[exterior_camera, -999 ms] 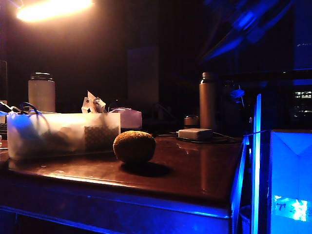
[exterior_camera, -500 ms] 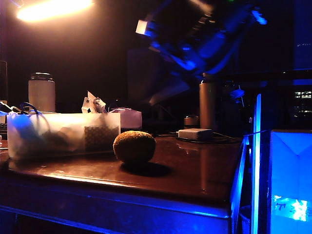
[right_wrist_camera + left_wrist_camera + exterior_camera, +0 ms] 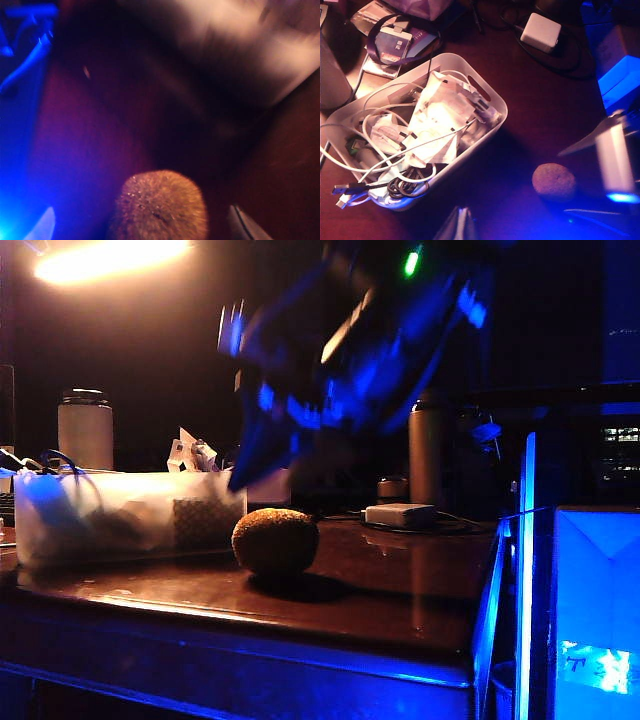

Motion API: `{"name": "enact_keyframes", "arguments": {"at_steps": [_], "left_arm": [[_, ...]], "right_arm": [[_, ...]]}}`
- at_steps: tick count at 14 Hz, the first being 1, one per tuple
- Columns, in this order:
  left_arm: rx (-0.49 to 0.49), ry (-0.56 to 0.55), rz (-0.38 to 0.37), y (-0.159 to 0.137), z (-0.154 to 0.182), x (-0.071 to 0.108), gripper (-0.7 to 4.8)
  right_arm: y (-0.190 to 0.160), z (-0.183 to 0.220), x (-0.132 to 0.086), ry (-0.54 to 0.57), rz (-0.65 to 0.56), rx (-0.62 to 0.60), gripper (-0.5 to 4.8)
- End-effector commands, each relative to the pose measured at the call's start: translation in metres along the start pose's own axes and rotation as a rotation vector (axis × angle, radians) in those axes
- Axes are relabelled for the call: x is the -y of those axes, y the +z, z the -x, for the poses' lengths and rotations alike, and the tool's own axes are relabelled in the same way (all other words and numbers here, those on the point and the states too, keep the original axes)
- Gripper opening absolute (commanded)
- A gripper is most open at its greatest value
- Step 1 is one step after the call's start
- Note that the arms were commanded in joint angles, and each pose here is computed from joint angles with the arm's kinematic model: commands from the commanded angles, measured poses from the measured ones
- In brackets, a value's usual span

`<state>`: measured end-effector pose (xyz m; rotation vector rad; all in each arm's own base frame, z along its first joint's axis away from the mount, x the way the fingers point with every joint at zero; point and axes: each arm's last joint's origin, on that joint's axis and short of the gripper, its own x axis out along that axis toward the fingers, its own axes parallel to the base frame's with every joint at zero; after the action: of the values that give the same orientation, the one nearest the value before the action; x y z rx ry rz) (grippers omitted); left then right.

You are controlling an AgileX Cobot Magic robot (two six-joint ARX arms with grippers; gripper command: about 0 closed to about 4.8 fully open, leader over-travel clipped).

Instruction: Pick up the kiwi and place it into the translucent box.

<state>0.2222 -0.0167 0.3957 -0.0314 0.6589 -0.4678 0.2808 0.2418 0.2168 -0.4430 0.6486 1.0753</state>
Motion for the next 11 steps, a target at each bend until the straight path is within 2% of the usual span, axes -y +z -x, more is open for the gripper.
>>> {"name": "enact_keyframes", "arguments": {"at_steps": [1, 5, 7, 8, 9, 11], "left_arm": [[0.016, -0.005, -0.008, 0.002, 0.002, 0.001, -0.03], [0.012, -0.006, -0.006, 0.001, 0.002, 0.001, -0.03], [0.008, -0.006, -0.005, 0.001, 0.002, 0.001, -0.03], [0.007, -0.006, -0.004, 0.001, 0.002, 0.001, -0.03], [0.006, -0.006, -0.004, 0.001, 0.001, 0.001, -0.03], [0.006, -0.006, -0.004, 0.001, 0.001, 0.001, -0.03]], "right_arm": [[-0.005, -0.015, 0.001, 0.004, 0.001, -0.018, 4.79], [-0.018, -0.036, 0.004, 0.011, -0.019, -0.066, 4.79], [-0.019, -0.038, 0.005, -0.023, -0.035, -0.08, 4.79], [-0.019, -0.038, 0.005, -0.025, -0.033, -0.074, 4.25], [-0.018, -0.037, 0.005, -0.028, -0.032, -0.068, 3.02], [-0.016, -0.037, 0.006, -0.031, -0.027, -0.052, 2.91]]}}
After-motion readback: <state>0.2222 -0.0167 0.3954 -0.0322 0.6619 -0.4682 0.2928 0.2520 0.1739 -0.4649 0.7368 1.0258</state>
